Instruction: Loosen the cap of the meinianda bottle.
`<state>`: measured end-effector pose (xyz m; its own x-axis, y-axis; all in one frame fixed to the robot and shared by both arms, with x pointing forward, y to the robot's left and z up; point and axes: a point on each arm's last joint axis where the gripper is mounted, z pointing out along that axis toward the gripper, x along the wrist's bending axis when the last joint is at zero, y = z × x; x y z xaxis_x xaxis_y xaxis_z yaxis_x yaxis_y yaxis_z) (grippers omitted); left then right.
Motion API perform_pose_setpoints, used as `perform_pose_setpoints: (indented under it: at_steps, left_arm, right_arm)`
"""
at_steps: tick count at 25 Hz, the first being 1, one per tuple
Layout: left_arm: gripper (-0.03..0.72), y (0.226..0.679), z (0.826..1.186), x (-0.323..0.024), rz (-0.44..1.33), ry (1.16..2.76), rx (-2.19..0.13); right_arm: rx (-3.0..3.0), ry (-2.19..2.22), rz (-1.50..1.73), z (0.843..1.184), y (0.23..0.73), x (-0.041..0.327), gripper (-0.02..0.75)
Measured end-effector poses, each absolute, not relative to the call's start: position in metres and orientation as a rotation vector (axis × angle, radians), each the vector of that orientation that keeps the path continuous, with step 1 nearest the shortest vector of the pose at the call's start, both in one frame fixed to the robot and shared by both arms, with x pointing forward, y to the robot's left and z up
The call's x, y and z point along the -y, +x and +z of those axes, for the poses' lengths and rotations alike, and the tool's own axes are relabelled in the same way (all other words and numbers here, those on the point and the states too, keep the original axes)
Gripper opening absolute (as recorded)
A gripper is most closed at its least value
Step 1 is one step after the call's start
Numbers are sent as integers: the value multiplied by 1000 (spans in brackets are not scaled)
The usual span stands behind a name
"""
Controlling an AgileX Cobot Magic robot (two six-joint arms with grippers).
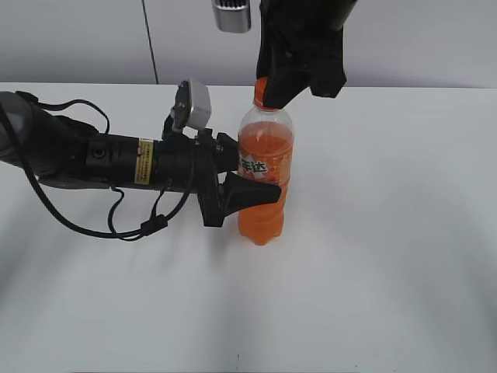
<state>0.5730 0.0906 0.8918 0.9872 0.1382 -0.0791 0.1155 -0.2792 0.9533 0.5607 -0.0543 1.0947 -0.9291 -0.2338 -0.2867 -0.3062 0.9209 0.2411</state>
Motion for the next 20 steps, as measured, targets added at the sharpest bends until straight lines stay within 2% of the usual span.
perform_pose_setpoints:
  at_steps: [12, 20]
  left_arm:
    - [428, 573, 892, -90, 26, 1859, -190]
    - [428, 573, 892, -90, 26, 1856, -190]
  right_arm:
    - [-2682, -872, 321, 1095, 561, 55, 269]
    - [-2647, -936, 289, 1098, 560, 58, 270]
